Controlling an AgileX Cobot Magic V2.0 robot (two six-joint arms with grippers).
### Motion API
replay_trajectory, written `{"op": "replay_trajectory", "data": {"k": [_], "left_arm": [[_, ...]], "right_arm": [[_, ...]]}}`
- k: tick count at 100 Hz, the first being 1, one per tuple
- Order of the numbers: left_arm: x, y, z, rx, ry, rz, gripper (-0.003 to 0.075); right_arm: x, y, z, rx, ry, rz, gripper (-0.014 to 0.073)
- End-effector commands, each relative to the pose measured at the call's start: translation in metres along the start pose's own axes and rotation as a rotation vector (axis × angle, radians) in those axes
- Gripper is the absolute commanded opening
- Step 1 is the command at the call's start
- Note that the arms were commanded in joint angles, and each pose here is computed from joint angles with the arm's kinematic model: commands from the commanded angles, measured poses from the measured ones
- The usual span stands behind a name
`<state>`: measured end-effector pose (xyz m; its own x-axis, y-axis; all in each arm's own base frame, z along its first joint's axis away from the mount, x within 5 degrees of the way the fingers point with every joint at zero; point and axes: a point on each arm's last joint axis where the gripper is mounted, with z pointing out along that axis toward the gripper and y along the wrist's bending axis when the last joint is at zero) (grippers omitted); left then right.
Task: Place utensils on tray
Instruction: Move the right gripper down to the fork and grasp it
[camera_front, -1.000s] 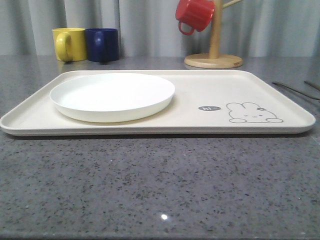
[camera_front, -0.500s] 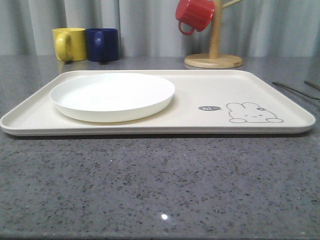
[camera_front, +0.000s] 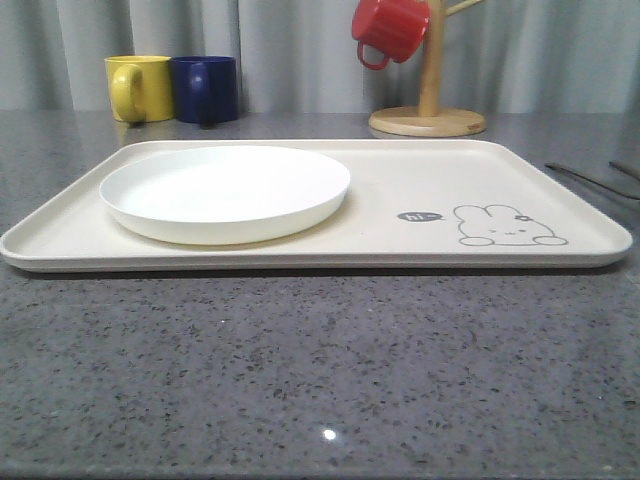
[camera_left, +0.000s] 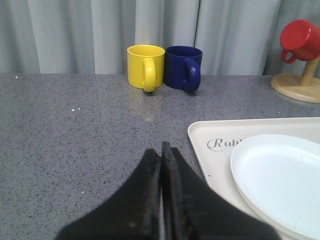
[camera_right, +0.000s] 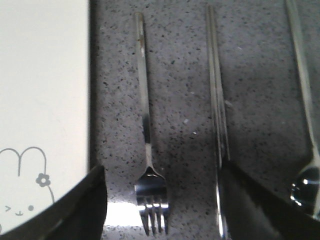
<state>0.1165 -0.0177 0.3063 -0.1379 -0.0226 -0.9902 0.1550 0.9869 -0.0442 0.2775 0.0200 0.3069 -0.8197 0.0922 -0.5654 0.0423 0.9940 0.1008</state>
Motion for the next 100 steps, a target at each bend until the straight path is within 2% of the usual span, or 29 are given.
{"op": "replay_trajectory", "data": {"k": [1, 43, 100], "left_arm": [[-0.016, 0.002, -0.002, -0.025, -0.103, -0.011, -0.0018], [-0.016, 0.002, -0.002, -0.025, -0.103, -0.011, -0.0018], [-0.016, 0.002, -0.002, -0.025, -0.103, -0.011, -0.0018]], "right_arm": [[-0.018, 0.005, -0.006, -0.013, -0.089, -0.024, 0.0487], [-0.026, 0.005, 0.031, -0.003, -0.020, -0.030, 0.0487], [-0.023, 0.005, 0.057, 0.006, 0.050, -0.031, 0.0486]]}}
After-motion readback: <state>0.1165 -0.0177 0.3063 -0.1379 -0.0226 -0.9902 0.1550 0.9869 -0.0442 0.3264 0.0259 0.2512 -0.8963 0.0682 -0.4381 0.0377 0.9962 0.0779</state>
